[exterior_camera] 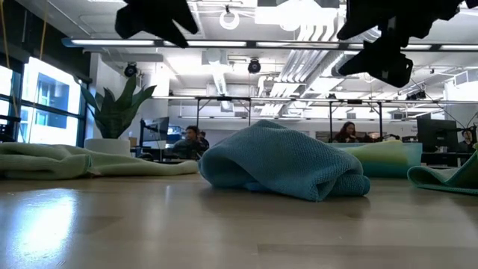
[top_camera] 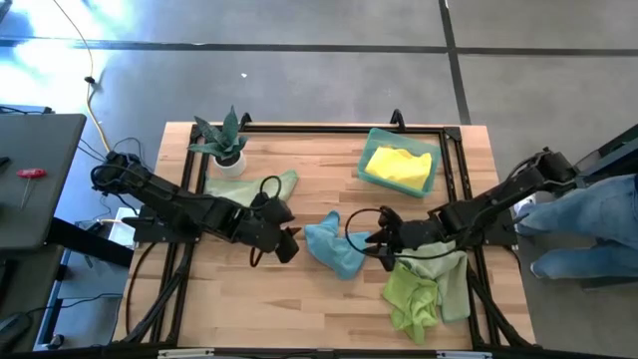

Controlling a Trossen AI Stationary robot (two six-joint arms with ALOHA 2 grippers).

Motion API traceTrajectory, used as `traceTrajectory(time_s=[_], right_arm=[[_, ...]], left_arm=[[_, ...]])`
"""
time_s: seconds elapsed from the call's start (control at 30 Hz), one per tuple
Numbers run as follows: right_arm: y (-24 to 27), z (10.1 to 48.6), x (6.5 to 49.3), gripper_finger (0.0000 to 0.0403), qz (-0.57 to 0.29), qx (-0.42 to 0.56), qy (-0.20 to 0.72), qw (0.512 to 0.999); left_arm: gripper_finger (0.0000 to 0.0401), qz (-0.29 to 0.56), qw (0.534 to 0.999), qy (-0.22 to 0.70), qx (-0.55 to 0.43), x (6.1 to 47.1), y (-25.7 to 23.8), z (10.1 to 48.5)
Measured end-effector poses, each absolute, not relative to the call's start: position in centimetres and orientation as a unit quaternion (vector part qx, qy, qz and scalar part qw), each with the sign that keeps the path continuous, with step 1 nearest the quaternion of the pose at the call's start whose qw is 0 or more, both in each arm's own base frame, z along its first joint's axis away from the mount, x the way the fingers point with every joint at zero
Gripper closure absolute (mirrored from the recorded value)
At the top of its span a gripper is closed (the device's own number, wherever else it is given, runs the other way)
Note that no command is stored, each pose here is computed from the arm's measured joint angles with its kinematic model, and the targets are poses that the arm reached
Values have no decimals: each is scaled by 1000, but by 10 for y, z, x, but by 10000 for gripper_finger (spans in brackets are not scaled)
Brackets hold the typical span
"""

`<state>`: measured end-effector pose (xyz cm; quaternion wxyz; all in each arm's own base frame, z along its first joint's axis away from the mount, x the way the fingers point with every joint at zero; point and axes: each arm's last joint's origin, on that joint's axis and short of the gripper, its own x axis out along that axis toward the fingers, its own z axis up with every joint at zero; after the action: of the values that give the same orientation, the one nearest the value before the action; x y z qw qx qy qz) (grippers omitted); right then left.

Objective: Fold microfiber towels
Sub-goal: Fold the blue microfiber cloth

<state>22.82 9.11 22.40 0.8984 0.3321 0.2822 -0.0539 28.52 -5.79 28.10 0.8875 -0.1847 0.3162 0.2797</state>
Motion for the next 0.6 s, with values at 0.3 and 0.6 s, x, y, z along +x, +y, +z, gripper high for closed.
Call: traceTrajectory(time_s=[0.3,0.6], right_arm=[[109,201,233,190,-71,276,308,908],[95,171,236,190,-146,245,391,875]], left_arm=[[240,248,906,328,-103,307,-67,262],[240,205,927,303,-86,333,-88,241]])
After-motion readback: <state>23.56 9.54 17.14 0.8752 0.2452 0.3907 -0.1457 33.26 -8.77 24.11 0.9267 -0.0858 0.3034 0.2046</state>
